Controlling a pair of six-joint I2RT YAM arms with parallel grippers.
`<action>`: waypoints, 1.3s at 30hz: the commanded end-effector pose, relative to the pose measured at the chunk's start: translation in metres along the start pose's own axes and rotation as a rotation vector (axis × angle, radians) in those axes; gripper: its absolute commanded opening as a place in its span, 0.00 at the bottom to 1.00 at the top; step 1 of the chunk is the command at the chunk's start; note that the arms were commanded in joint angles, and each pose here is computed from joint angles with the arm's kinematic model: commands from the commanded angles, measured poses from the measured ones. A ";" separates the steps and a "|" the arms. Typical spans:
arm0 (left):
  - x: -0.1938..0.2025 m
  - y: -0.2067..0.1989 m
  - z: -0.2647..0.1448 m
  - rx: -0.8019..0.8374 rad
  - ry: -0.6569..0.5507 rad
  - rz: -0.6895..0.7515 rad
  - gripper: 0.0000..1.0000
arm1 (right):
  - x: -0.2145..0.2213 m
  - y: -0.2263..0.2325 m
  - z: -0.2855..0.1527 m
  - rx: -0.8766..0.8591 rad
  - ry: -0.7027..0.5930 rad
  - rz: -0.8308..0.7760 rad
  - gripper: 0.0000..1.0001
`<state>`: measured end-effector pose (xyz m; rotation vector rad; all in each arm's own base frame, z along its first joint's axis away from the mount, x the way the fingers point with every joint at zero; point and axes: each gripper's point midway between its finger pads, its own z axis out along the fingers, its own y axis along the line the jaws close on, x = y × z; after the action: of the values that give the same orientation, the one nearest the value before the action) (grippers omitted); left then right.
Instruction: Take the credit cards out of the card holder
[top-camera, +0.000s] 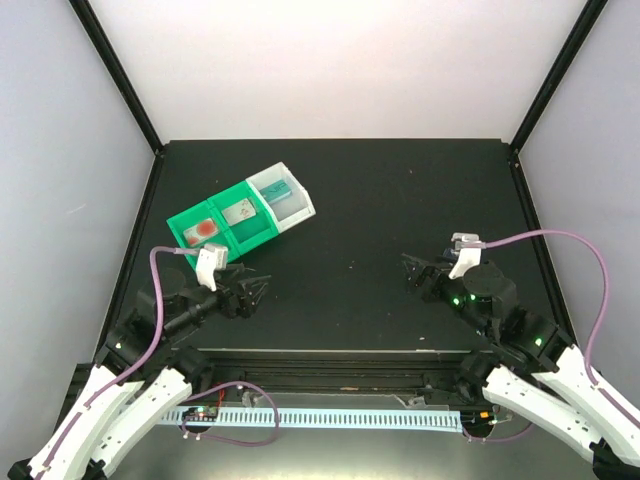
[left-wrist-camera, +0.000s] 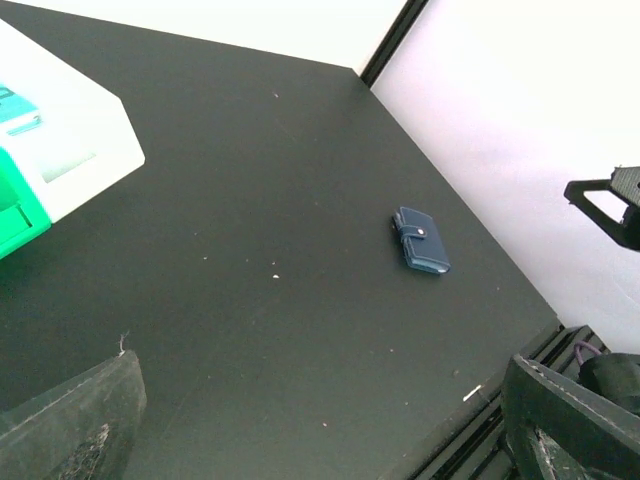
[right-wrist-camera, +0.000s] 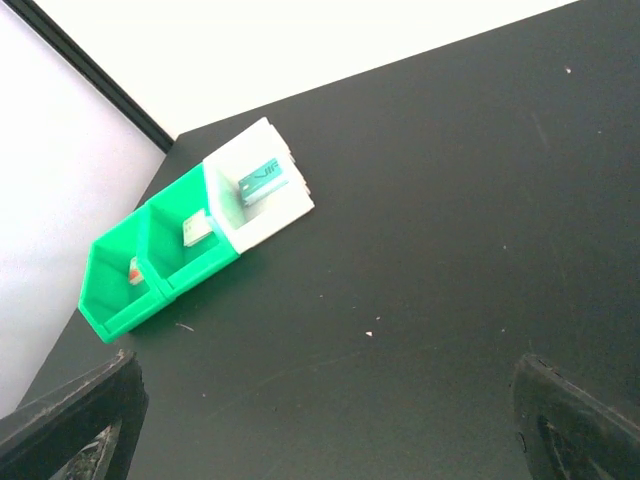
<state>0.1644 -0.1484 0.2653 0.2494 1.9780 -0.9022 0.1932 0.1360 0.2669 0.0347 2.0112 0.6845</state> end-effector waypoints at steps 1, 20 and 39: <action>-0.001 0.002 -0.002 -0.021 0.010 0.012 0.99 | -0.001 -0.007 0.004 0.050 -0.013 -0.020 1.00; 0.013 0.020 0.015 -0.111 0.125 0.005 0.99 | 0.001 -0.130 0.063 0.739 0.092 -0.101 1.00; 0.009 0.005 0.004 -0.022 0.062 0.050 0.99 | 0.061 -0.266 0.131 0.728 0.324 0.241 0.72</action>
<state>0.1662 -0.1478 0.2446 0.2906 2.0708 -0.8333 0.3164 -0.0133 0.0430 0.6700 2.5345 -0.0187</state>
